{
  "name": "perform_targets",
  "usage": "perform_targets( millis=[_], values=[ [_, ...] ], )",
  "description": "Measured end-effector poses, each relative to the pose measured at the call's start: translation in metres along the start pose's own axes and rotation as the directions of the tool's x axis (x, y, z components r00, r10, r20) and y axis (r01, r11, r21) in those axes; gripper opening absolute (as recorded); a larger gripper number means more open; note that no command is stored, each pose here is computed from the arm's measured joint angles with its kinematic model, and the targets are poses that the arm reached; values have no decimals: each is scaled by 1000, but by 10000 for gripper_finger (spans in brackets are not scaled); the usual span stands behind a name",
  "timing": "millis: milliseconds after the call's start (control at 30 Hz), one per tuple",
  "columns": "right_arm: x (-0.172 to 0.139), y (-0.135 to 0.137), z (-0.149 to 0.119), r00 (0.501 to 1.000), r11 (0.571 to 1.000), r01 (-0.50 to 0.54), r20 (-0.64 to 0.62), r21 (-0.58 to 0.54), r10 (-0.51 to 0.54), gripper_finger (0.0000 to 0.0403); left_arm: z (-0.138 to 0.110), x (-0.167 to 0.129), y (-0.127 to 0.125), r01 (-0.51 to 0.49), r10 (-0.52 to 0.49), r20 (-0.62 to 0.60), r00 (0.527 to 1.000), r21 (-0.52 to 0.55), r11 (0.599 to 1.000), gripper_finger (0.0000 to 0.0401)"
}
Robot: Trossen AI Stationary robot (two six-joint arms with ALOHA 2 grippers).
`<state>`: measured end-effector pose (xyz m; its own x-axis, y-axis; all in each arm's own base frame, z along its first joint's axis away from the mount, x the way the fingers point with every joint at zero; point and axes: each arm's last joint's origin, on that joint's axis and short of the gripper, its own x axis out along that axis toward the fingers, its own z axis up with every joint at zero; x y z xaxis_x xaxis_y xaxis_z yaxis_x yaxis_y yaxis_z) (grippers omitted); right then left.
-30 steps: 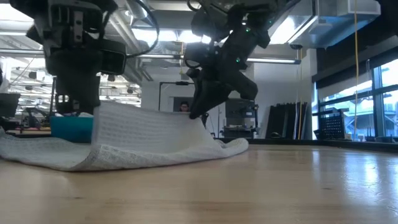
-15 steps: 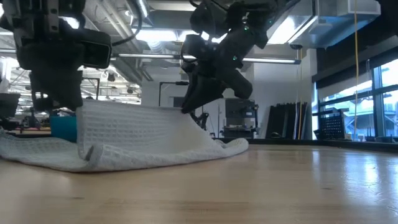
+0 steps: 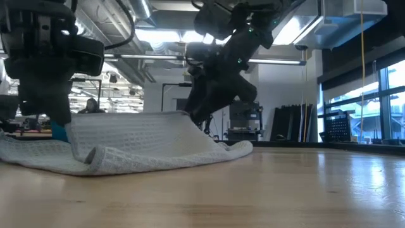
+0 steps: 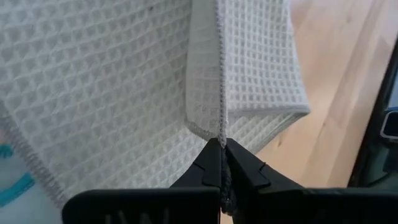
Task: Fold microfiber towels
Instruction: Fold the gray towel
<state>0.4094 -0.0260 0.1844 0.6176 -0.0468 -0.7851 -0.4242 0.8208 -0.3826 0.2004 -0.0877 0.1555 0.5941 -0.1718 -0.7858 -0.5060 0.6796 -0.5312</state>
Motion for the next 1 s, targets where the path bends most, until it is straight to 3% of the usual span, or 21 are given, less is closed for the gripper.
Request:
perform_targets(
  millis=[133,267,467,667,833,1000],
  values=[
    [0,1,-10,994,1000,-2,-112,29,5,253,-6,-1,1,-24,24,-27,999,-8,1000,0],
    [-3,3,-26,971,992,-79,-218,100,99,253,-13,-2,0,-29,28,-48,998,-8,1000,0],
    [-5,6,-37,946,977,-132,-274,168,175,237,-21,-3,-3,-21,21,-62,998,-8,1000,0],
    [8,24,-47,956,978,-188,-212,88,203,216,-32,-5,-7,-19,18,-56,998,-27,999,0],
    [13,38,-46,962,995,-79,-266,-65,59,202,-39,-6,-7,-38,36,-51,998,-32,999,0],
    [15,41,-40,962,979,-21,-269,-203,-36,186,-39,-7,-6,-48,46,-45,998,-43,998,0]
  ],
)
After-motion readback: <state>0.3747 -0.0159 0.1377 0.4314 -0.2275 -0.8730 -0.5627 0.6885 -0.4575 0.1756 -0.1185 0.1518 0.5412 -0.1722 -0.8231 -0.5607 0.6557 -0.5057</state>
